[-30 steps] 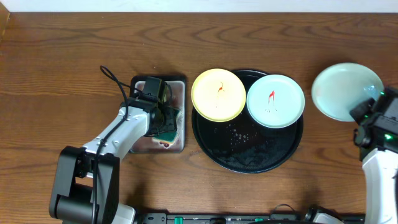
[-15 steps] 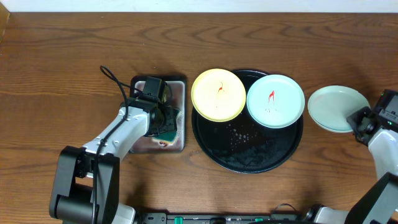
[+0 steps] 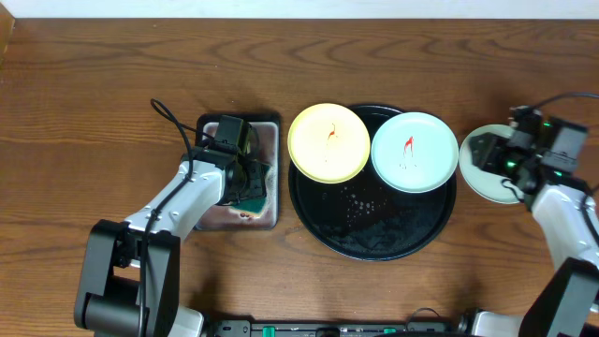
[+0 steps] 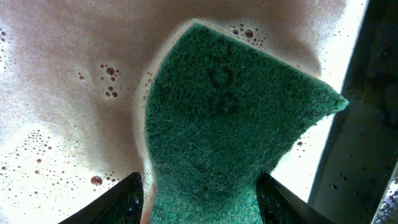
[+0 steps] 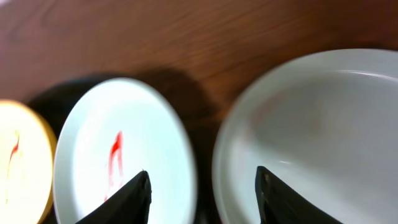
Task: Clean dirty plates on tray and stack at the side
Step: 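Move the right gripper back to grip the other pale green plate rim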
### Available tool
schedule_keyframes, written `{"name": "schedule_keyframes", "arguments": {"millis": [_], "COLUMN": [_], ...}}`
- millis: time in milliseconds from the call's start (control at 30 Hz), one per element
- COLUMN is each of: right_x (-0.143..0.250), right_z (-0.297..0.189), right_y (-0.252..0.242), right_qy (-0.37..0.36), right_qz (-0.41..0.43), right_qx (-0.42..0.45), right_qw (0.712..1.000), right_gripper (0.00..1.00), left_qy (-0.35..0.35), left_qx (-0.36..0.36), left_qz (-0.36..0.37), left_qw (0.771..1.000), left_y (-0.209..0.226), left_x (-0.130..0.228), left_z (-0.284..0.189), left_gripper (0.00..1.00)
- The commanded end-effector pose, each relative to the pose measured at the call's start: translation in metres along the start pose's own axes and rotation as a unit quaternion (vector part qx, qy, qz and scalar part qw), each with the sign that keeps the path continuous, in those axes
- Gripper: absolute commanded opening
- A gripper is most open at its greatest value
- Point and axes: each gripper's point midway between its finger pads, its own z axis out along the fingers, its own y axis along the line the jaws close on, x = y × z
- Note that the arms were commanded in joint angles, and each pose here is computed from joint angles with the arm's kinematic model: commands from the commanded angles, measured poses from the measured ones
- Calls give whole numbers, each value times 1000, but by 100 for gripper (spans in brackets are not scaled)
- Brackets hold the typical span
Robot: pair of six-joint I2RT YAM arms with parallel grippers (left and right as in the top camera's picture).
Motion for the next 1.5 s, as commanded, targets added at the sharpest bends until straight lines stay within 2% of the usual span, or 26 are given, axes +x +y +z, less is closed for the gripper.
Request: {"name": "schedule_keyframes", "arguments": {"millis": [0,167,233,367,433,533,733,967,1067,1267,1300,1467], "right_x": [13,30,33,39,41,41,32,12,23,71,76,86], "right_z": [20,45,49,56,58,58,51,13,0,-2,-2,-2], "right_y": [9,15,15,13,12,12,15,18,28,49,52,61], "right_qy": [30,59,62,71,75,75,61,28,51,142,150,165], "right_qz": [-46,-49,-42,-32,-29,-28,-33,-41,-35,-42,-46,-59], "right_qx": [0,-4,-5,-4,-4,-3,-1,34,29,16,15,10], "right_qw": [998,997,997,997,997,997,998,998,998,989,988,984], "right_gripper": [51,38,36,22,9,2,1,1,1,1,1,1], "left_qy": [6,6,6,6,6,6,6,6,6,6,6,6], "left_qx": [-4,-4,-4,-4,-4,-4,-4,-4,-4,-4,-4,-4], "left_qz": [1,1,1,1,1,1,1,1,1,1,1,2], "left_qw": [1000,1000,1000,1000,1000,1000,1000,1000,1000,1000,1000,1000], "left_y": [4,4,4,4,4,4,4,4,4,4,4,4], "left_x": [5,5,5,5,5,5,5,5,5,5,5,5], "left_z": [1,1,1,1,1,1,1,1,1,1,1,1], "left_gripper": [59,60,59,59,59,59,60,60,60,59,57,29]}}
